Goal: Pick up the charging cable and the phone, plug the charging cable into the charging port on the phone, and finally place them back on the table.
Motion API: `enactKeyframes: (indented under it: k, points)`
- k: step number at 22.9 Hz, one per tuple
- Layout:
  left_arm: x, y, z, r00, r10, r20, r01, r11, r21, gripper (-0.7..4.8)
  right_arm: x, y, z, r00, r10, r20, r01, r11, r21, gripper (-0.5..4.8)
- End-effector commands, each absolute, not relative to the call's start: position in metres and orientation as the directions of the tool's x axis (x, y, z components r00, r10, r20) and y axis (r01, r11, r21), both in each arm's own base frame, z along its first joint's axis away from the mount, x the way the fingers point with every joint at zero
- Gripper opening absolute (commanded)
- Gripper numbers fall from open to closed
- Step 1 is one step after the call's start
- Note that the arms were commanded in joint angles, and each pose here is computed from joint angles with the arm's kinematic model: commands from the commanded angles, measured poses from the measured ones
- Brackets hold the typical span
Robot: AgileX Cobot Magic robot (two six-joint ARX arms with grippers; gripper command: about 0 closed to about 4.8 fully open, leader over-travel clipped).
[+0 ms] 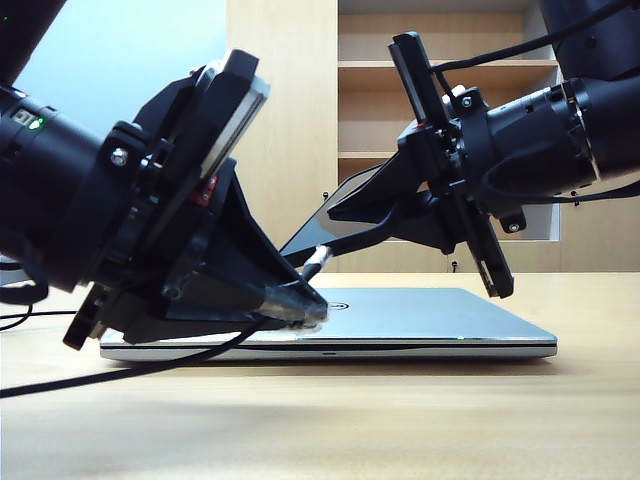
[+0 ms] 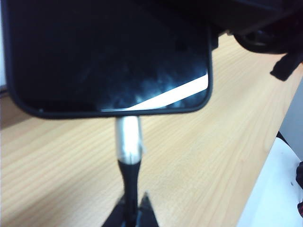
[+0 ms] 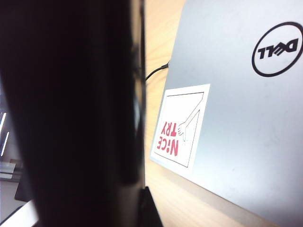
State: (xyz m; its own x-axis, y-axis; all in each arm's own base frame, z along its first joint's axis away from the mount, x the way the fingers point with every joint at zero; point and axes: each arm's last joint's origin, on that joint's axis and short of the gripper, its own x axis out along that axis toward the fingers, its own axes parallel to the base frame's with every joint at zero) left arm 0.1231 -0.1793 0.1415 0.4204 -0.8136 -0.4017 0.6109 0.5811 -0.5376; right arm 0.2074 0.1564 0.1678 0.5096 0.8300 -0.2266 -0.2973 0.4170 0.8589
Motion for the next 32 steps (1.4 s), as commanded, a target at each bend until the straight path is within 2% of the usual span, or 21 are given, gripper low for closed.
enactKeyframes:
  k: [1,5,6,7,8,9,11,15,18,20,23,25,27,30,32]
  points:
    - [0.125,-0.181,0.147,0.440,-0.821,-0.362,0.621,0.570,-0.538,-0.06,0.206,0.159,0.173,0.474,0.860,-0.190,-0.341,0.378,0.861,-0.06]
    - [0.125,-0.181,0.147,0.440,-0.822,-0.362,0.621,0.570,-0.538,-0.05,0.206,0.158,0.173,0.482,0.856,-0.188,-0.363,0.390,0.846,-0.06]
    - [0.125,-0.181,0.147,0.440,-0.822,-0.362,0.621,0.570,-0.539,0.26,0.207,0.158,0.173,0.490,0.852,-0.187,-0.369,0.397,0.841,-0.06]
    - [0.125,-0.181,0.147,0.440,-0.822,-0.362,0.621,0.570,-0.539,0.90,0.207,0.158,0.173,0.497,0.847,-0.188,-0.367,0.401,0.840,-0.06]
    - [0.125,-0.181,0.147,0.440,-0.822,-0.362,0.621,0.570,-0.538,2.20,0.207,0.158,0.173,0.505,0.843,-0.186,-0.366,0.404,0.838,-0.06]
    - [0.125,-0.181,0.147,0.440,-0.822,-0.362,0.621,0.570,-0.538,3.03,0.208,0.157,0.174,0.511,0.840,-0.183,-0.366,0.405,0.838,-0.06]
    - [0.125,-0.181,0.147,0.440,-0.822,-0.361,0.621,0.569,-0.538,3.22,0.210,0.155,0.174,0.522,0.833,-0.183,-0.364,0.411,0.836,-0.06]
    - [0.125,-0.181,0.149,0.442,-0.824,-0.353,0.626,0.566,-0.536,3.21,0.215,0.147,0.176,0.554,0.814,-0.175,-0.370,0.429,0.824,-0.06]
    - [0.126,-0.182,0.156,0.448,-0.833,-0.324,0.646,0.553,-0.527,2.96,0.220,0.137,0.179,0.589,0.788,-0.180,-0.347,0.447,0.824,-0.06]
    - [0.127,-0.183,0.164,0.456,-0.840,-0.294,0.655,0.541,-0.528,2.14,0.225,0.128,0.181,0.604,0.771,-0.201,-0.329,0.471,0.818,-0.06]
    - [0.130,-0.184,0.176,0.464,-0.842,-0.275,0.678,0.537,-0.502,-0.07,0.230,0.116,0.188,0.624,0.740,-0.249,-0.319,0.533,0.783,-0.06]
    - [0.139,-0.182,0.187,0.491,-0.815,-0.307,0.654,0.578,-0.489,-0.06,0.242,0.096,0.200,0.608,0.718,-0.340,-0.274,0.592,0.758,-0.06]
    - [0.146,-0.178,0.193,0.512,-0.793,-0.332,0.635,0.609,-0.476,-0.06,0.249,0.084,0.208,0.579,0.726,-0.370,-0.264,0.596,0.758,-0.06]
    - [0.157,-0.172,0.205,0.543,-0.749,-0.379,0.633,0.662,-0.402,-0.06,0.258,0.066,0.220,0.546,0.731,-0.410,-0.235,0.603,0.762,-0.06]
    - [0.168,-0.165,0.217,0.575,-0.713,-0.402,0.632,0.699,-0.334,-0.06,0.264,0.047,0.232,0.563,0.691,-0.453,-0.203,0.647,0.735,-0.06]
